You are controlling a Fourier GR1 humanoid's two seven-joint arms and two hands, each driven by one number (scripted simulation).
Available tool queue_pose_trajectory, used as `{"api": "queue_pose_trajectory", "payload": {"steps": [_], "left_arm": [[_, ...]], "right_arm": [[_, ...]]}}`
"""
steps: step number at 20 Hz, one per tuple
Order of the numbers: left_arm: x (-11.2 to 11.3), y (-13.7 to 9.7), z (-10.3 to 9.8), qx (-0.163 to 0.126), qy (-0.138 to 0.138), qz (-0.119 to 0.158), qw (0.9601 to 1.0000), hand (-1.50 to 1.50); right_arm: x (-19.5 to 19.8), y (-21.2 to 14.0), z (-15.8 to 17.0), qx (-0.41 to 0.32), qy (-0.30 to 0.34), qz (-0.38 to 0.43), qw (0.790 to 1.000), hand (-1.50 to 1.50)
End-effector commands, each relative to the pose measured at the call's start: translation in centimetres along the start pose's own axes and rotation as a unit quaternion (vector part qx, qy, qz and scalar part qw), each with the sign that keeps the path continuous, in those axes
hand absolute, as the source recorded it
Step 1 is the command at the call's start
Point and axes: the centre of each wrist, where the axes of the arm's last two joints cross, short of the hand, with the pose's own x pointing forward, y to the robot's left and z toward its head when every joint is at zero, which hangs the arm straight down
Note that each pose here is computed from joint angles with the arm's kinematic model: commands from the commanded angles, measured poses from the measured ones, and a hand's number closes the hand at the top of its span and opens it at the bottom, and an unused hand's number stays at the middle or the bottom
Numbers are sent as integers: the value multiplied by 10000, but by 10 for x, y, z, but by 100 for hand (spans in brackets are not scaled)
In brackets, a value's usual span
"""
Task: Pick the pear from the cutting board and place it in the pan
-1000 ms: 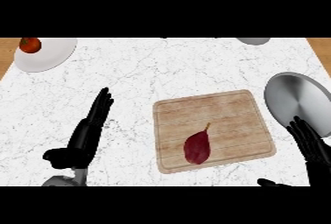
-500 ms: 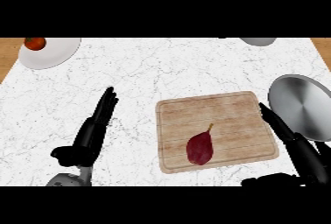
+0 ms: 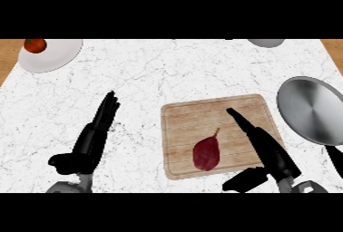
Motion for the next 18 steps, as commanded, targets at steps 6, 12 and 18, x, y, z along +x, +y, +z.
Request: {"api": "queue_pose_trajectory", "payload": {"steps": [6, 12, 18], "left_arm": [[11, -1, 2, 52, 17, -81, 10000, 0], [-8, 13, -3, 45, 69, 11, 10000, 0], [6, 4, 4, 40, -47, 4, 10000, 0]], "right_arm": [[10, 37, -7, 118, 219, -13, 9997, -150], [-11, 23, -26, -8, 193, -99, 9998, -150], [10, 36, -26, -52, 191, -363, 9991, -150]]}}
